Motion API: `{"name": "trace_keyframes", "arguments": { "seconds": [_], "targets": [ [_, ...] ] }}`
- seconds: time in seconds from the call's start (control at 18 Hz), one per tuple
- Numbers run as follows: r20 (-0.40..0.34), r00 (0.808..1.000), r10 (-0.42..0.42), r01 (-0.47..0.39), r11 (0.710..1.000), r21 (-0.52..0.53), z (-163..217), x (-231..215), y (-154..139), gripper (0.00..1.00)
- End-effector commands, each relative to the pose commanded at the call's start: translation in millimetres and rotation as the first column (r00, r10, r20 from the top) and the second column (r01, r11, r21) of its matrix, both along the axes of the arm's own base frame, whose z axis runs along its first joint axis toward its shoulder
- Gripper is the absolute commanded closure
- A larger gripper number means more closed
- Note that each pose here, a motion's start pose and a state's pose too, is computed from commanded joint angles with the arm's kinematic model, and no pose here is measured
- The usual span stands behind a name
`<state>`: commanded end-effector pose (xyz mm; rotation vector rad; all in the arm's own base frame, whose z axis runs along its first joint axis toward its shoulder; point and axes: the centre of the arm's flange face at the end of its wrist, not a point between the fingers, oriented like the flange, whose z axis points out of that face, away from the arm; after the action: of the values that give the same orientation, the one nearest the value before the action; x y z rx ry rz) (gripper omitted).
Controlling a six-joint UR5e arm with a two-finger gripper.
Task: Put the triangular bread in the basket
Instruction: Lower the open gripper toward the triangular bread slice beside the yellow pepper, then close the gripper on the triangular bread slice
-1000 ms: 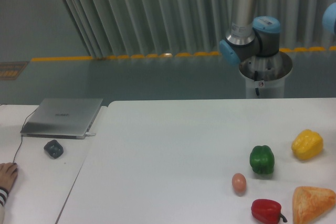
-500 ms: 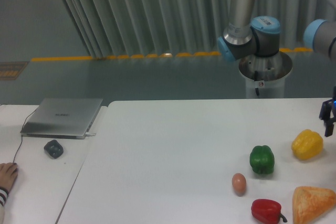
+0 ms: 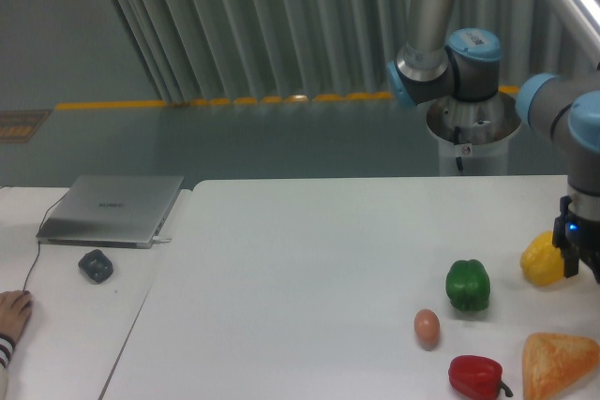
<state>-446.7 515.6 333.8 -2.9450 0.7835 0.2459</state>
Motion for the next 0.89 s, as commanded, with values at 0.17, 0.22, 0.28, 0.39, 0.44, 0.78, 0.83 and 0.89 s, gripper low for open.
{"name": "trace_keyframes", "arguments": {
  "seconds": [0.17, 0.22, 0.28, 0.39, 0.44, 0.78, 0.83, 0.89],
  "targets": [
    [-0.001, 1.000, 0.018, -0.018, 1.000, 0.008, -6.1, 2.5, 8.5, 0.00],
    [0.001, 1.000, 0.017, -0.017, 1.000, 0.007, -8.3, 3.2, 10.6, 0.00],
    [0.006, 1.000, 0.024, -0.024, 1.000, 0.004, -12.4, 2.5, 11.3, 0.00],
    [0.015, 0.999, 0.031, -0.031, 1.000, 0.003, -18.8, 1.8, 13.5, 0.00],
    [0.018, 0.999, 0.026, -0.026, 1.000, 0.002, -21.8, 2.6, 17.0, 0.00],
    [0.039, 0.999, 0.007, -0.006, 1.000, -0.016, -43.1, 7.9, 30.3, 0.00],
    [0.043, 0.999, 0.007, -0.006, 1.000, -0.019, -47.2, 8.1, 31.6, 0.00],
    [0.039, 0.999, 0.001, 0.000, 1.000, -0.015, -50.0, 10.1, 35.4, 0.00]
  ]
}}
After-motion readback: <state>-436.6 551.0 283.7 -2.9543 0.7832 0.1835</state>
